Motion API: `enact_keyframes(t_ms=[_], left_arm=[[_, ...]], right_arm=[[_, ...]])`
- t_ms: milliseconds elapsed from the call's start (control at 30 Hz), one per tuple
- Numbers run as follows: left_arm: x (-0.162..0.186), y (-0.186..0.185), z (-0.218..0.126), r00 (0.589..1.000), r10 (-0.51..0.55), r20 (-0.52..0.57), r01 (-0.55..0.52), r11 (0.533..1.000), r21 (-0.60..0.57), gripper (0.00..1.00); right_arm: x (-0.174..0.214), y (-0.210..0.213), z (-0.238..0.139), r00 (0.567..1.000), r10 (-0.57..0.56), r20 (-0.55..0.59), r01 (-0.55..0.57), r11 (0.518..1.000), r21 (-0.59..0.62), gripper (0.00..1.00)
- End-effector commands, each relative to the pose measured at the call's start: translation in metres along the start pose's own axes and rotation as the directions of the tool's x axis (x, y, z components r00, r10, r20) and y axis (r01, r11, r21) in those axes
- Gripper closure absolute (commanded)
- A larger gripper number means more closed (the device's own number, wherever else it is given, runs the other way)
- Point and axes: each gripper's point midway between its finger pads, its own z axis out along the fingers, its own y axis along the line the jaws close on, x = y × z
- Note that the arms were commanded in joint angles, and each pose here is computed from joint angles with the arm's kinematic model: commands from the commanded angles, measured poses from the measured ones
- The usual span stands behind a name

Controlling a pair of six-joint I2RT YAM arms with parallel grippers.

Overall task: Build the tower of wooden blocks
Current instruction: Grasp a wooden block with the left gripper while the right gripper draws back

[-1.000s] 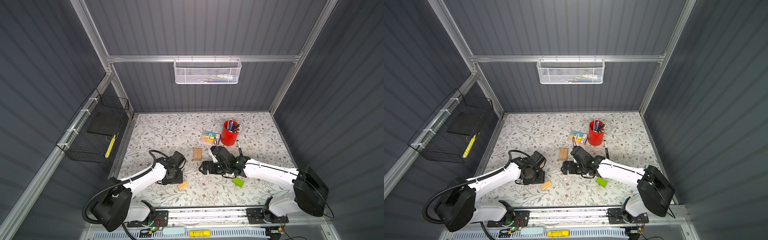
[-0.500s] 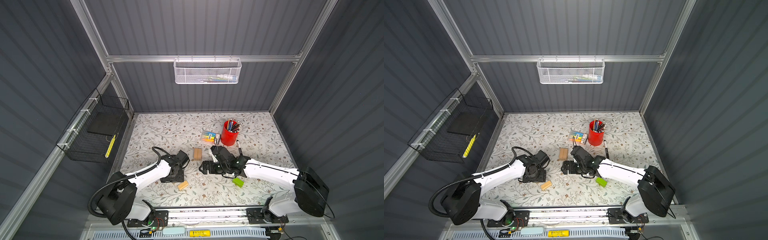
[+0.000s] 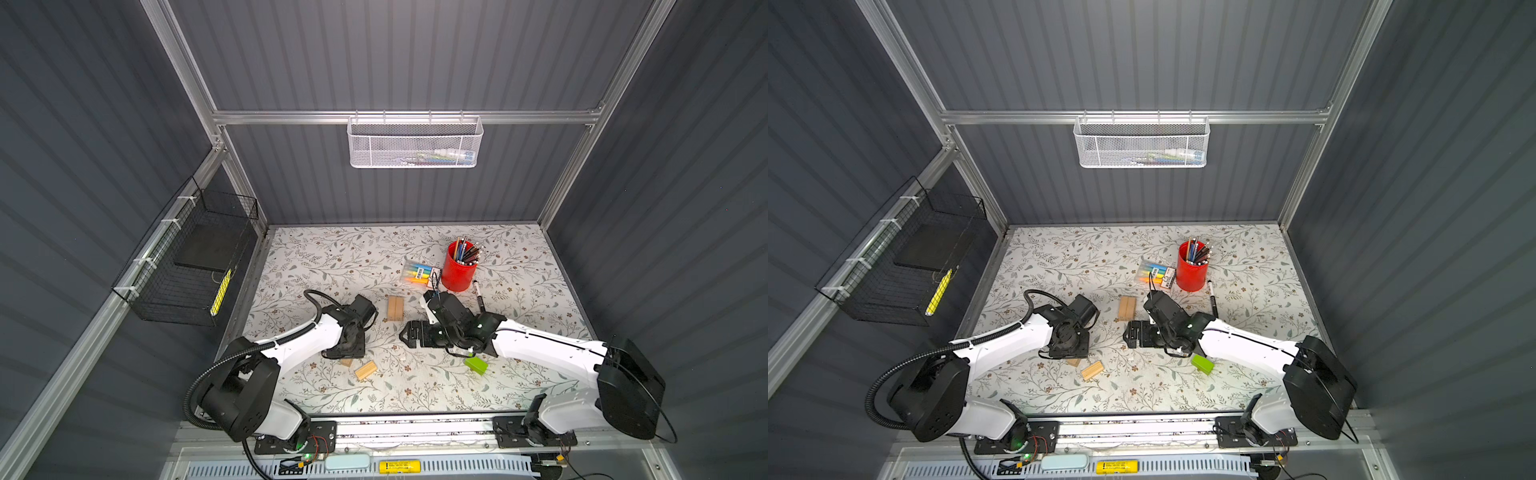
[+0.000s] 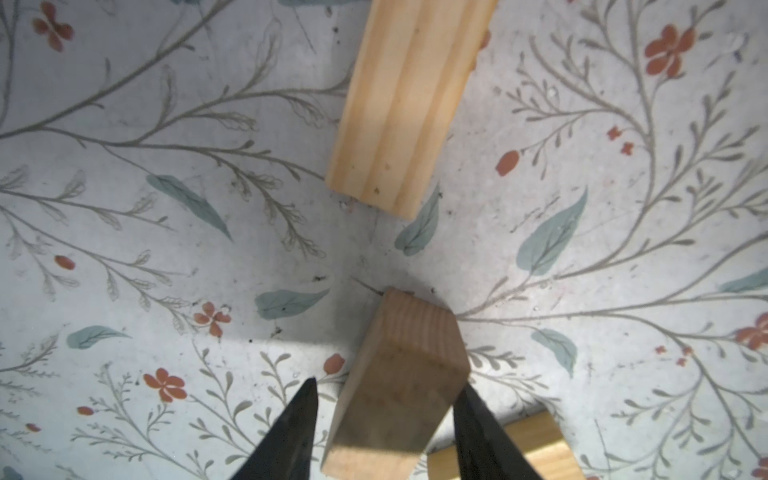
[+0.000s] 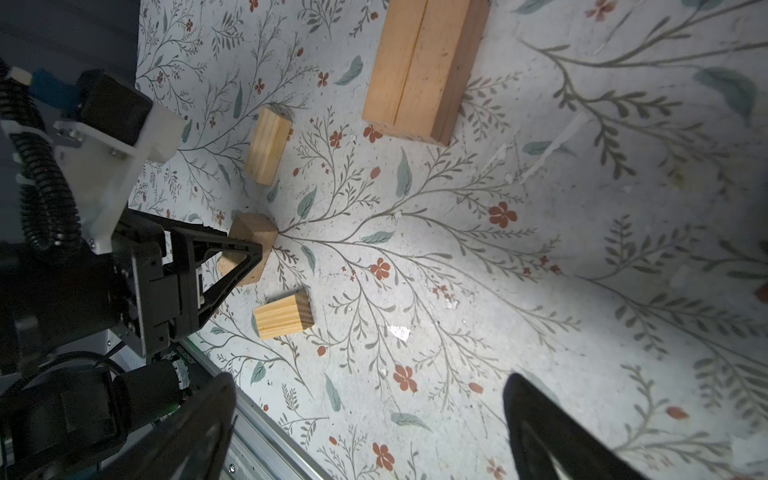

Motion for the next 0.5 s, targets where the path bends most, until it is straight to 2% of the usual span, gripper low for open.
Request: enact_keyframes(t_ms=[0, 200, 467], left_arm=[[0.005, -0.004, -0.004, 0.999, -0.042, -0.002, 0.042, 0.997, 0.057, 0.52], [0.012, -0.002, 0.001, 0.999, -0.039, -0.019, 0.04, 0.998, 0.056, 0.59], [0.009, 0.001, 0.007, 1.0, -0.018, -0.024, 0.018, 1.0, 0.014, 0.62]], right_arm=[[0.003, -0.004, 0.002, 1.0, -0.007, -0.002, 0.007, 1.0, 0.01, 0.01], [0.002, -0.001, 0.005, 1.0, -0.009, -0.009, 0.009, 1.0, 0.003, 0.01], [0.002, -0.002, 0.004, 1.0, -0.01, -0.008, 0.01, 1.0, 0.008, 0.01]])
